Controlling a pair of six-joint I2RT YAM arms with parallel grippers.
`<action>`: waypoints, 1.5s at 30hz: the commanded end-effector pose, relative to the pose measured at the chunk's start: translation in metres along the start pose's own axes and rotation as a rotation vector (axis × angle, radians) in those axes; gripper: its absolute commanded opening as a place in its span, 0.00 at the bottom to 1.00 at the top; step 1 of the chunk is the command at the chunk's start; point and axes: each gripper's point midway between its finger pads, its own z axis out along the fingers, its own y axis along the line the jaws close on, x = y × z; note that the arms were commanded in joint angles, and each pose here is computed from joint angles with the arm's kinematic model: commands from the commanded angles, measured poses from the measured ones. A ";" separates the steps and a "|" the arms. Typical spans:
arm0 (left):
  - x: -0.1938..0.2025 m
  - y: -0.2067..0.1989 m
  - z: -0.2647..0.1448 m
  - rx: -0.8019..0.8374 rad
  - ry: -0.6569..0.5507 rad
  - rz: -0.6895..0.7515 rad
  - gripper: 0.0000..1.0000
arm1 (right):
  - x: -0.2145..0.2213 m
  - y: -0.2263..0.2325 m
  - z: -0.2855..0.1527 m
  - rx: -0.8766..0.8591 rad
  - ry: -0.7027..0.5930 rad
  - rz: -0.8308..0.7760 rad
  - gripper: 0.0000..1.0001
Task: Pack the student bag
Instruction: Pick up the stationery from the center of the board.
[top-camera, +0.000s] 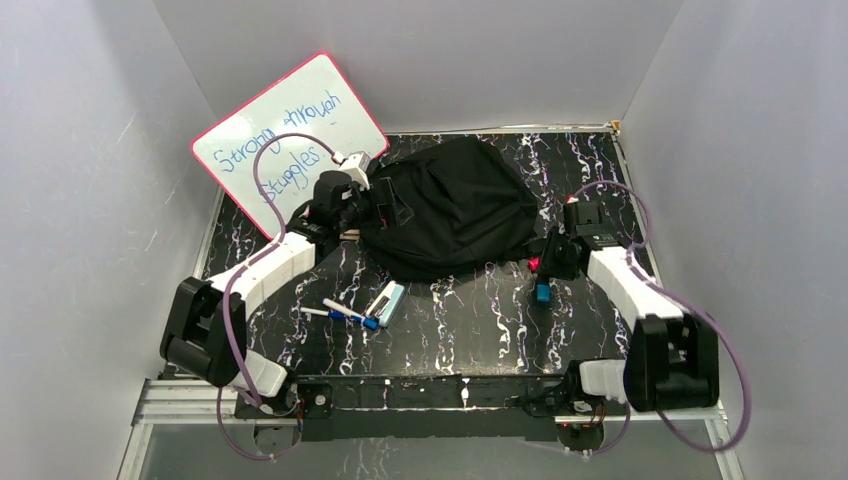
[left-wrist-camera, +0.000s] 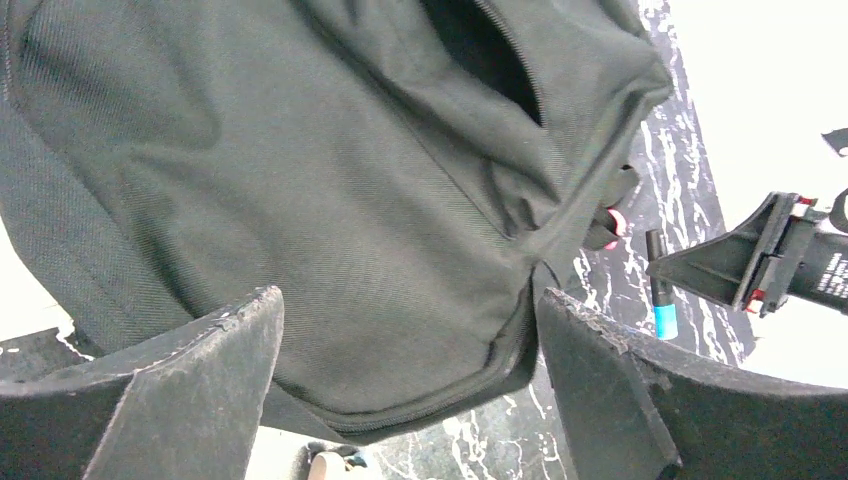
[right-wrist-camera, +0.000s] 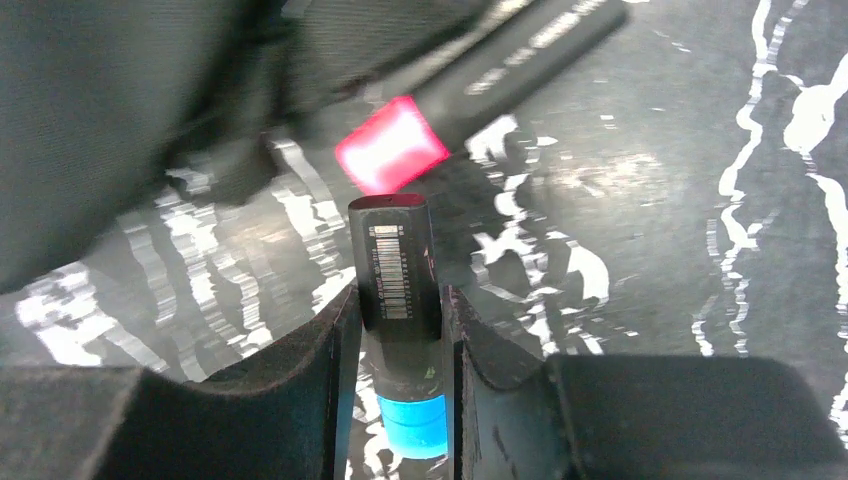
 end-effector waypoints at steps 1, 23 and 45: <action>-0.038 -0.043 -0.029 0.154 -0.120 0.030 0.95 | -0.026 0.061 -0.065 -0.336 -0.116 0.055 0.00; -0.008 -0.156 -0.028 0.483 -0.104 0.062 0.77 | -0.087 0.200 -0.157 -0.821 -0.348 0.494 0.00; 0.025 -0.182 0.005 0.545 0.026 0.086 0.56 | -0.083 0.215 -0.158 -0.862 -0.319 0.441 0.00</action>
